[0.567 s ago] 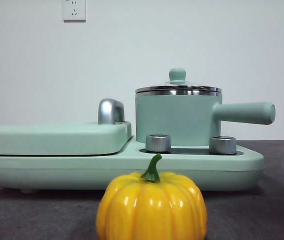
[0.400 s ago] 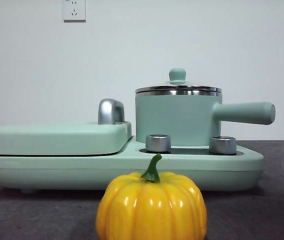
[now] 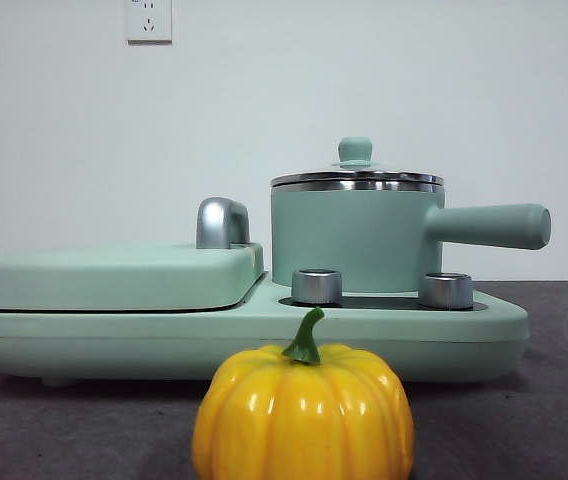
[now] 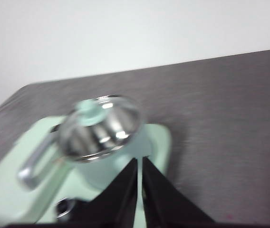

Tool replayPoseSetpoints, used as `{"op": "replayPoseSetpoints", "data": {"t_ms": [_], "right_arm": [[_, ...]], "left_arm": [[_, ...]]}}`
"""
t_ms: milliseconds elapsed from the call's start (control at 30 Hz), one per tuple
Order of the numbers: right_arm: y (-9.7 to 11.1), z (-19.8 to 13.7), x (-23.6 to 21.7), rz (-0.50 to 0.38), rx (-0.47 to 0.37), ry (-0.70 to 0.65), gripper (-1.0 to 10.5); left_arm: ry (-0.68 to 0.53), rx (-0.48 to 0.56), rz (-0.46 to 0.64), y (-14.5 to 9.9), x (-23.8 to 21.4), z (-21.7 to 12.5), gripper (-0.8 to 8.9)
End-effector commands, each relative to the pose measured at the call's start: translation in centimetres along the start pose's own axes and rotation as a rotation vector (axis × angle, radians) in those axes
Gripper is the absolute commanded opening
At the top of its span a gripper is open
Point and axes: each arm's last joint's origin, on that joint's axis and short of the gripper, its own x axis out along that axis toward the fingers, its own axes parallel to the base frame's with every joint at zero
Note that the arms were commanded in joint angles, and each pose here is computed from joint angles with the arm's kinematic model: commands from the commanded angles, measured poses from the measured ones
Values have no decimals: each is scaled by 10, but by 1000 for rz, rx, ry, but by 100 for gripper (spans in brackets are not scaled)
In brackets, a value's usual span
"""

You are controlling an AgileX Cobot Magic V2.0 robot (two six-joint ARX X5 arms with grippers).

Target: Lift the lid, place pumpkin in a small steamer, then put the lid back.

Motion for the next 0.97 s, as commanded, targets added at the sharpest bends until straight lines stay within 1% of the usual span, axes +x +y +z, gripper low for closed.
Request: {"op": "replayPoseSetpoints", "data": {"t_ms": [33,233,333,500,567,667,700,733,800,867,967], "right_arm": [[8,19,0,80,-67,59,13],[16,46,5,219,-140,162,13],[18,53,11,301,-143,196,13],[17,54,21,428,-117,257,14],[18,53,23,442,-116,266,14],[19,53,24,438,-116,272,21],[19,53,24,437,-115,274,38],[18,53,24,437,-115,275,82],[19,52,24,437,-113,276,212],[18,52,24,436,-109,279,342],[18,52,24,436,-109,279,442]], "left_arm": [[57,92,-72,-9,1,21,15],[186,159,-215,-22,13,45,15],[236,187,-282,-29,17,51,15],[274,220,-334,-37,23,53,17],[279,225,-346,-39,23,52,20],[279,226,-348,-39,23,52,22],[280,226,-349,-39,23,52,32],[282,225,-348,-39,23,52,40],[284,224,-348,-39,23,51,103],[281,225,-348,-39,23,52,215],[280,225,-348,-39,23,52,372]]}}
